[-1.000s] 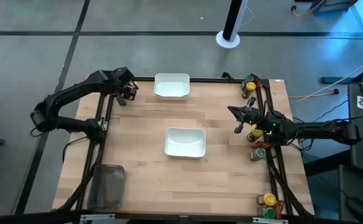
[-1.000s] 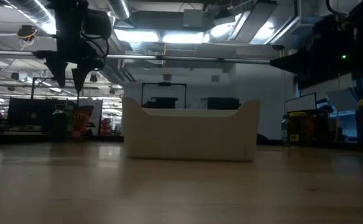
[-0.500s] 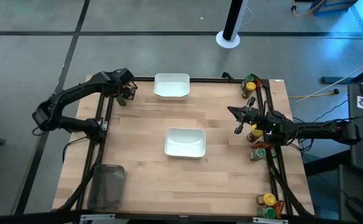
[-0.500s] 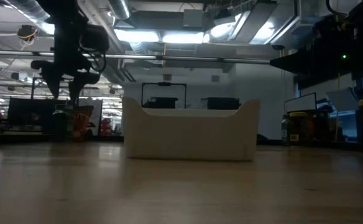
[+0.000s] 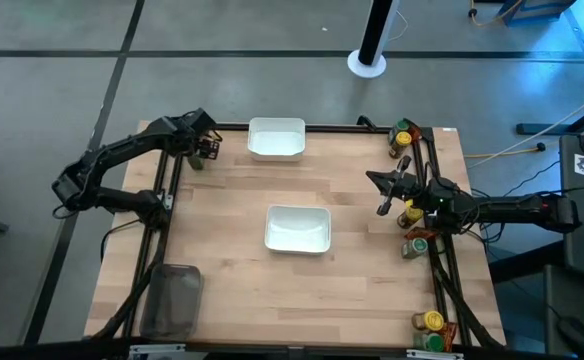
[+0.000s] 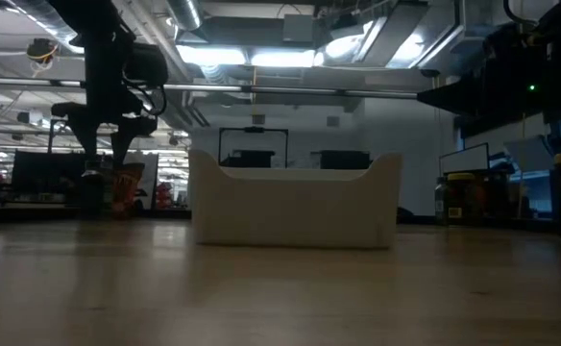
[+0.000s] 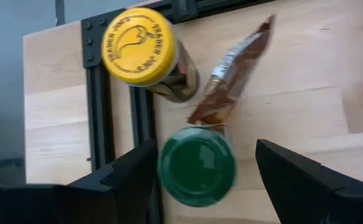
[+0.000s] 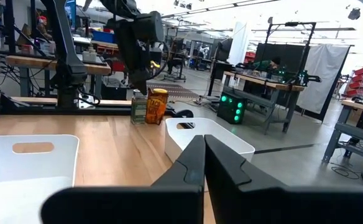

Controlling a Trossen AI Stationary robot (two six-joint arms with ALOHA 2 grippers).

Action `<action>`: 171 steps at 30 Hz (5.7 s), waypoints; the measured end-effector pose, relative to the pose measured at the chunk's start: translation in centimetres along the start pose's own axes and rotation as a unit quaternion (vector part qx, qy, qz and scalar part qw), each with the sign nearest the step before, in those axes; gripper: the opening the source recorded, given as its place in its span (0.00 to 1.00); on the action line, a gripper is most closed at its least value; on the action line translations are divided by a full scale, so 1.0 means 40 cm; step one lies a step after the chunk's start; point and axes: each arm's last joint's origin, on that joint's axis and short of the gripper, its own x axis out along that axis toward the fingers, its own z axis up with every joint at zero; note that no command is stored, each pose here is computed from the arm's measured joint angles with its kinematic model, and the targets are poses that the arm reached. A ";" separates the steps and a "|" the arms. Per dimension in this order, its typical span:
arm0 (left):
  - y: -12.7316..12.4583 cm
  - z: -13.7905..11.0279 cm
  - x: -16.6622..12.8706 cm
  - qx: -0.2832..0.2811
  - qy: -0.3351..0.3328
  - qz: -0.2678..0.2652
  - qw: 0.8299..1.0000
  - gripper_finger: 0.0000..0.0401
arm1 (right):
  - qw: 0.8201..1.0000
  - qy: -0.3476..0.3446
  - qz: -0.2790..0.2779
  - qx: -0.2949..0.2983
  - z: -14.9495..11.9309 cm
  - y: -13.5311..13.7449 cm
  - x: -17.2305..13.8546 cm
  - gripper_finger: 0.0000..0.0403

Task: Sort spices by type
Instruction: Put the top left green seasoning bottle into the top white bin, then put the top right green seasoning bottle into the top white bin

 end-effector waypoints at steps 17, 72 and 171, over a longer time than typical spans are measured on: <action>-0.008 -0.001 0.023 0.005 0.024 0.014 1.000 0.65 | 1.000 0.000 0.000 0.000 0.000 0.000 0.000 0.02; -0.111 -0.020 -0.075 0.098 -0.001 -0.106 0.990 0.49 | 1.000 -0.002 -0.001 -0.001 0.001 0.000 0.000 0.02; -0.306 0.299 -0.073 0.139 -0.080 -0.205 0.965 0.59 | 1.000 0.000 -0.010 -0.015 0.001 -0.002 0.000 0.02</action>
